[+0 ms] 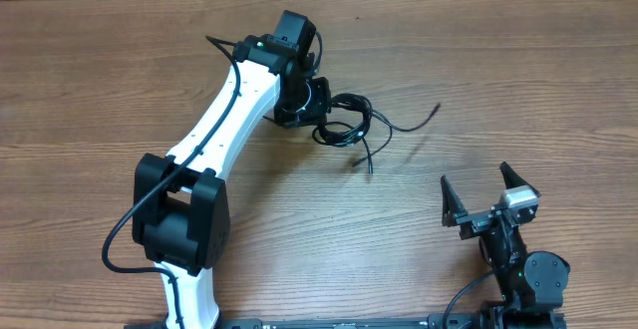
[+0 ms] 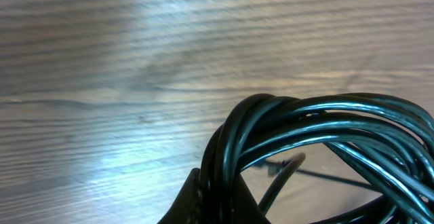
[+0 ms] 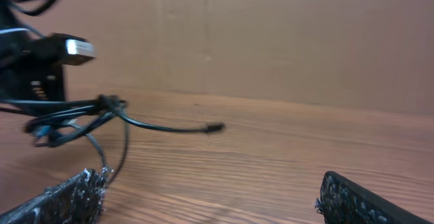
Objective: Untangle cables
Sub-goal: 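Grasp the cable bundle with the left gripper and lift it, then raise the bundle with the left gripper toward the right gripper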
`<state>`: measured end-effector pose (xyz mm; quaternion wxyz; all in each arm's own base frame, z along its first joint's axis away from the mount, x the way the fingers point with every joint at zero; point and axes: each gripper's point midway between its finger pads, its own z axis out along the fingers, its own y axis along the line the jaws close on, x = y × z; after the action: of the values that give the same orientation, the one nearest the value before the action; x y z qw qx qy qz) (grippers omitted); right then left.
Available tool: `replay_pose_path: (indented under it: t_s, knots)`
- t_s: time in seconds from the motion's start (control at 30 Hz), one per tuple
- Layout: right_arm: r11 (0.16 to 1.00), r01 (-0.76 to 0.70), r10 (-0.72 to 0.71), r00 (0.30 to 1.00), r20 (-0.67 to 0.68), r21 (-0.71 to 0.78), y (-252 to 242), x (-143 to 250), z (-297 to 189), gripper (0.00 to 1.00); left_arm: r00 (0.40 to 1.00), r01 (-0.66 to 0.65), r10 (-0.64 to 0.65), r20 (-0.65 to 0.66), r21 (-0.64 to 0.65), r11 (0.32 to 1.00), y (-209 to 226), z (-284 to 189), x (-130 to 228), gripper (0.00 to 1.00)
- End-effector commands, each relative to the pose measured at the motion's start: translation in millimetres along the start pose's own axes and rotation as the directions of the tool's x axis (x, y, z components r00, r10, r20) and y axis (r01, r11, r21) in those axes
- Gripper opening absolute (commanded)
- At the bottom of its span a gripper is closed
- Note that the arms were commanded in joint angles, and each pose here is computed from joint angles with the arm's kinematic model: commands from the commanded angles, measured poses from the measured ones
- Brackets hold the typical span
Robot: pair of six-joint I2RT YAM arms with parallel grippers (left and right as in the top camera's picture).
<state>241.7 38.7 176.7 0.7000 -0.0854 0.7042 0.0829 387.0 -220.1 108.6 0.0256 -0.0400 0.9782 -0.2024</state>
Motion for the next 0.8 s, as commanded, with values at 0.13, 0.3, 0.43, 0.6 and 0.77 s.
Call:
replay_pose_path:
  t_s: [0.13,0.3,0.43,0.6,0.77]
  knots:
    - [0.876,-0.461,0.457,0.887,-0.060,-0.139,26,0,-2,1.00,0.981,0.195,-0.193,-0.024,0.095,0.976,-21,-13,1,0.04]
    - [0.484,-0.861,0.828,0.508,-0.237,-0.154,48,0,-7,1.00,0.913,0.408,-0.409,0.003,0.048,0.912,-16,-11,-1,0.04]
    - [0.356,-0.917,0.831,0.399,-0.388,-0.181,73,-1,-16,1.00,0.818,0.574,-0.574,0.042,0.018,0.819,-14,-8,-1,0.04]
    - [0.408,-0.880,0.785,0.474,-0.398,-0.242,80,-5,-19,1.00,0.670,0.742,-0.742,0.032,0.013,0.670,-22,-4,7,0.04]
    - [0.482,-0.826,0.748,0.562,-0.354,-0.293,79,-19,-20,1.00,0.646,0.762,-0.760,0.069,-0.008,0.647,-21,-1,11,0.04]
